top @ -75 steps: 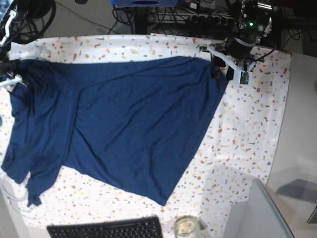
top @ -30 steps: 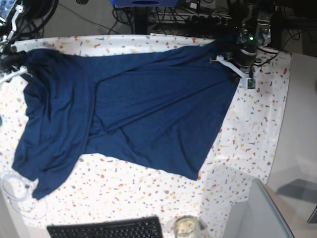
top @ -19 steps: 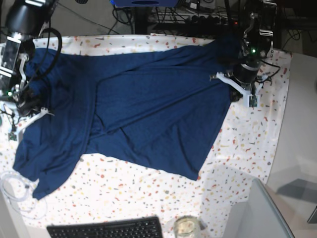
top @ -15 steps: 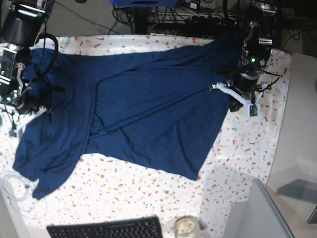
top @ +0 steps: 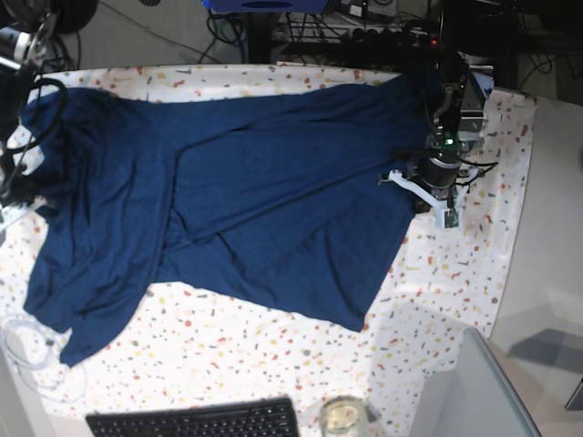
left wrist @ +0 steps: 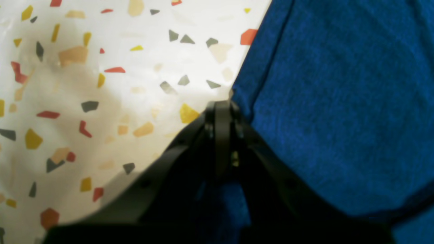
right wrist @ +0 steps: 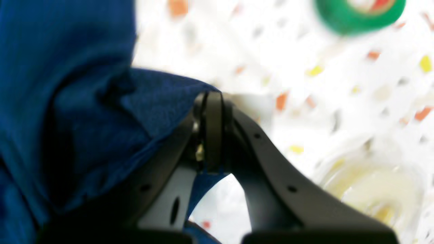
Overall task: Layout the t-shirt on the table in an organized manner, then fold the t-shirt properly
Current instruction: 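Hold the shirt edges with both grippers and tug them apart, then pull the shirt edge with the left gripper and release it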
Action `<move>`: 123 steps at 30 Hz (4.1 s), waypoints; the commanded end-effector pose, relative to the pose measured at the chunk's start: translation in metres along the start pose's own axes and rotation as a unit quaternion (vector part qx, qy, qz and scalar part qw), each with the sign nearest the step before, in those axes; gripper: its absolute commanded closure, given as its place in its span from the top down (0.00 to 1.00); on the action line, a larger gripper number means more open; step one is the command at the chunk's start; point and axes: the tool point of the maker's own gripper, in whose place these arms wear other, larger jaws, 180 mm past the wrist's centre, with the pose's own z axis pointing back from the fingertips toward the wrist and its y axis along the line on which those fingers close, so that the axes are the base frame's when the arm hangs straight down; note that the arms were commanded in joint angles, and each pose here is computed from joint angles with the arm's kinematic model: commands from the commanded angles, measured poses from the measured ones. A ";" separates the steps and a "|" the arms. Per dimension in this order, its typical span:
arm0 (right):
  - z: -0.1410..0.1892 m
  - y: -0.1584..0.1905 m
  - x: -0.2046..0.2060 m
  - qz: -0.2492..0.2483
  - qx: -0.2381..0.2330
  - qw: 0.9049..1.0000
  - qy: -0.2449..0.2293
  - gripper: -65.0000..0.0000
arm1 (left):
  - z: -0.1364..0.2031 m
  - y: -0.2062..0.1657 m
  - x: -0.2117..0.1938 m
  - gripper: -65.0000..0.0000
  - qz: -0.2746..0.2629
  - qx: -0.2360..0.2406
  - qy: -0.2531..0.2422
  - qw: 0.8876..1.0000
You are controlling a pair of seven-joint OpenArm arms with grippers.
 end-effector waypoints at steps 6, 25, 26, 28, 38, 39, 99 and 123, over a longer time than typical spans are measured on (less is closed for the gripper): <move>-0.001 -0.032 0.030 -0.012 -0.025 0.999 -0.019 0.00 | -0.008 0.003 0.016 0.00 0.000 0.004 -0.002 1.000; 0.098 0.052 -0.017 0.103 0.011 0.992 -0.069 0.00 | 0.015 -0.018 0.028 0.00 -0.003 -0.021 -0.037 0.999; 0.100 0.056 -0.024 0.102 0.015 0.993 -0.065 0.00 | 0.015 -0.019 0.025 0.00 -0.002 -0.021 -0.033 0.999; 0.101 0.062 -0.036 0.097 0.022 0.993 -0.056 0.00 | 0.014 -0.016 0.013 0.00 -0.001 -0.018 -0.019 1.000; 0.060 0.025 -0.094 0.044 0.001 0.999 0.023 0.00 | 0.007 0.002 -0.035 0.00 0.000 0.004 0.043 0.999; 0.060 0.016 -0.095 0.034 -0.007 0.999 0.023 0.00 | 0.007 0.002 -0.036 0.00 0.000 0.004 0.044 0.999; 0.097 -0.029 -0.096 0.067 -0.078 0.995 0.018 0.00 | 0.021 -0.014 0.015 0.00 -0.007 -0.019 -0.026 0.999; 0.008 0.017 0.003 0.046 -0.015 0.999 0.014 0.00 | -0.046 0.007 0.043 0.00 0.023 0.020 0.009 0.999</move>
